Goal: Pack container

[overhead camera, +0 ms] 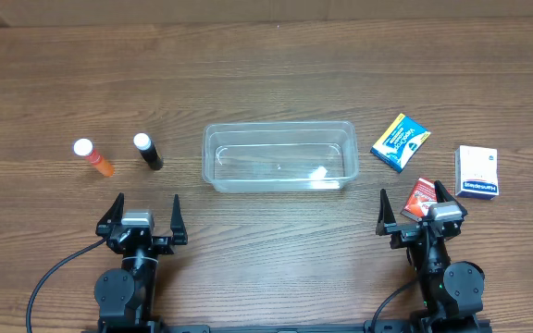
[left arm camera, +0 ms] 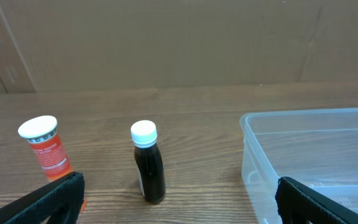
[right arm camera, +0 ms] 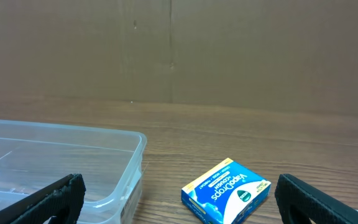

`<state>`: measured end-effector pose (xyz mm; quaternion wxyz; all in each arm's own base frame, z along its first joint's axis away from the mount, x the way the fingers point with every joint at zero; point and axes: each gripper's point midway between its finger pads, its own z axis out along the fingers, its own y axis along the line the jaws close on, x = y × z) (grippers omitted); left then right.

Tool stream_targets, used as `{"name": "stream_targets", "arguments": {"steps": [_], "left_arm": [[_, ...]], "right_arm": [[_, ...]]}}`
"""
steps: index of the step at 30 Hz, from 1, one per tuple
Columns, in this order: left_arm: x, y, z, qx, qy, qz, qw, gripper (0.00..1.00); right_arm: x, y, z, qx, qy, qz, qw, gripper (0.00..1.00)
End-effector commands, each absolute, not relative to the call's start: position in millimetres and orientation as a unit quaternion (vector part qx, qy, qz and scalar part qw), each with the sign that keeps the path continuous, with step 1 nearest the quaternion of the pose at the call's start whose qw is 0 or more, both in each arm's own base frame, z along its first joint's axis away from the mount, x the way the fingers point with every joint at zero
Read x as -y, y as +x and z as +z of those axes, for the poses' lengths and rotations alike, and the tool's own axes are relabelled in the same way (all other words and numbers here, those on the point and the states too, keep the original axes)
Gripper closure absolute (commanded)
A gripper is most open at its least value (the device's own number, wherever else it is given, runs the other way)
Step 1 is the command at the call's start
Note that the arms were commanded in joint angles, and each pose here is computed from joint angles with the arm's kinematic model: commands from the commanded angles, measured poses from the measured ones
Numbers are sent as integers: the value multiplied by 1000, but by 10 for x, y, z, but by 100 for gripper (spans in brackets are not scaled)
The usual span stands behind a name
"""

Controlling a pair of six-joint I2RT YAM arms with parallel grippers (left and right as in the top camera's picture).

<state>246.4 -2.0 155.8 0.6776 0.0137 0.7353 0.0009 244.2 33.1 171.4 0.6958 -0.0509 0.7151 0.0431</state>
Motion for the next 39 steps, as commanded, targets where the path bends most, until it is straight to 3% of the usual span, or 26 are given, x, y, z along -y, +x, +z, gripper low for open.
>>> {"name": "stream_targets", "arguments": {"steps": [1,7,12,17,20,23,26,29,36,39], "left_arm": [[22,2462,1562,-733,11,-1,680,0],[22,2459,1588,-732,-24,-34,680,0],[2,2384,2258,-691,-53,-60,718,0],[0,2597,2738,-720,-54,-56,690,0],[-3,2868,2895,-775,-58,-52,627,0],[-6,3078,2816,-857,-66,-44,508,0],[34,3075,2580,-932,-70,-45,353,0],[32,2949,2379,-965,-75,-37,250,0],[-76,2928,2391,-971,-109,-31,208,0],[-231,3157,2416,-971,-120,-19,205,0]], "right_arm": [[-388,2434,1697,-713,-62,56,696,0],[-407,2430,1706,-714,-26,98,693,0],[-404,2404,2024,-717,-9,115,688,0],[-429,2585,2538,-755,-7,110,647,0],[-463,2815,2636,-809,-6,102,578,0],[-521,2993,2534,-874,-8,97,476,0],[-546,3003,2255,-937,-6,85,340,0],[-556,2980,2058,-956,-5,81,281,0],[-437,2943,2002,-961,14,73,266,0],[-441,2950,2008,-960,15,78,267,0]]}}
